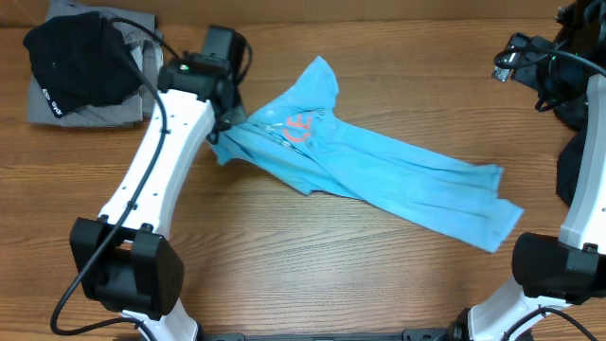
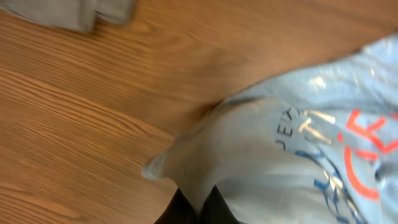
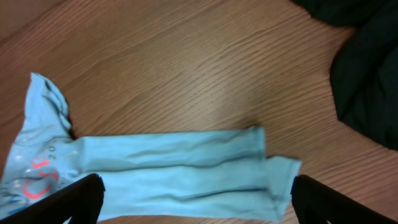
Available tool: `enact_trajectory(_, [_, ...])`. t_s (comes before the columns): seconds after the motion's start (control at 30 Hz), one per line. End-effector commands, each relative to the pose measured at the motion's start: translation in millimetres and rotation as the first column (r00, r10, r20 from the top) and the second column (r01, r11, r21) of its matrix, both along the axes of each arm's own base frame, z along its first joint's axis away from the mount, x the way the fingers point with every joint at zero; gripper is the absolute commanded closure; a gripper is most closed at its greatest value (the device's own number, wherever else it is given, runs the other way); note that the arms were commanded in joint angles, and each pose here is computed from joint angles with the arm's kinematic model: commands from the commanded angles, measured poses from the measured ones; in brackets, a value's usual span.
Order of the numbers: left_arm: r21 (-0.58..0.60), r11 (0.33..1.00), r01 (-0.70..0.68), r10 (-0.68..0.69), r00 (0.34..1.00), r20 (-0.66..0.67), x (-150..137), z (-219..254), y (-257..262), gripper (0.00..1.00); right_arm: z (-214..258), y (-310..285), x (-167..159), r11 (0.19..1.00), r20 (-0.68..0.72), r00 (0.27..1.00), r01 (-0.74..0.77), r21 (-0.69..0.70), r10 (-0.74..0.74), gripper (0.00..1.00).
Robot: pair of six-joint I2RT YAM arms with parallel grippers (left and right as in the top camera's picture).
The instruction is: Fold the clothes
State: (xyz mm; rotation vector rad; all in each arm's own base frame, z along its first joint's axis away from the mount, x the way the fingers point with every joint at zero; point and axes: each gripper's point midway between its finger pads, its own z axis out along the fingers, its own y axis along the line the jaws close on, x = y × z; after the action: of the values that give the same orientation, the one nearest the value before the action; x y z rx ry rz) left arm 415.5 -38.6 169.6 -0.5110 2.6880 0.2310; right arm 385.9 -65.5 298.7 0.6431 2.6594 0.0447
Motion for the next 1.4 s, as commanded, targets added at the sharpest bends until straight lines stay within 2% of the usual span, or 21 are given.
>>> enact_trajectory(0.0, [0.053,0.993,-0.106,0.103,0.993,0.048,7.8,10.6,37.5,0.96,3.3,-3.4,-0.8,1.0,0.012,1.0,0.012,-0.01,-0.012,0.0])
enact_trajectory(0.23, [0.047,0.993,-0.112,0.113,0.993,-0.017,-12.3,13.0,47.1,0.96,3.3,-3.4,-0.8,1.0,0.012,1.0,0.012,-0.01,-0.012,0.0])
enact_trajectory(0.4, [0.063,0.989,-0.132,0.131,0.991,0.028,-16.0,28.9,48.9,0.96,3.3,-3.4,-0.8,1.0,0.012,1.0,0.012,-0.01,-0.012,0.0])
enact_trajectory(0.67, [0.01,0.989,-0.148,0.143,0.966,0.216,-33.1,99.0,40.9,0.96,3.3,-3.4,-0.8,1.0,0.012,1.0,0.012,-0.01,-0.012,0.0])
enact_trajectory(0.77, [-0.03,0.992,-0.125,0.128,0.934,0.333,-46.8,140.2,35.1,0.96,3.1,-3.4,-0.7,1.0,0.011,1.0,0.012,-0.01,-0.012,0.0])
enact_trajectory(0.93, [-0.076,0.992,-0.102,0.126,0.892,0.435,-56.7,172.1,27.9,0.96,3.1,-3.4,-0.7,1.0,0.011,1.0,0.012,-0.01,-0.012,0.0])
enact_trajectory(1.03, [-0.083,0.991,-0.101,0.128,0.887,0.444,-45.6,169.0,25.2,0.96,3.3,-3.4,-0.8,1.0,0.012,1.0,0.012,-0.01,-0.012,0.0])
enact_trajectory(1.13, [-0.073,0.992,-0.105,0.126,0.898,0.421,-21.4,149.7,20.7,0.96,3.3,-3.4,-0.8,1.0,0.012,1.0,0.012,-0.01,-0.012,0.0])
enact_trajectory(1.2, [-0.049,0.994,-0.095,0.107,0.911,0.399,0.7,129.7,16.8,0.91,3.1,-3.4,-0.7,1.0,0.011,1.0,0.012,-0.01,-0.012,0.0])
enact_trajectory(1.37, [0.097,0.989,-0.113,0.075,0.941,0.33,56.6,63.7,28.2,0.8,3.3,-3.4,-0.8,1.0,0.012,1.0,0.012,-0.01,-0.012,0.0])
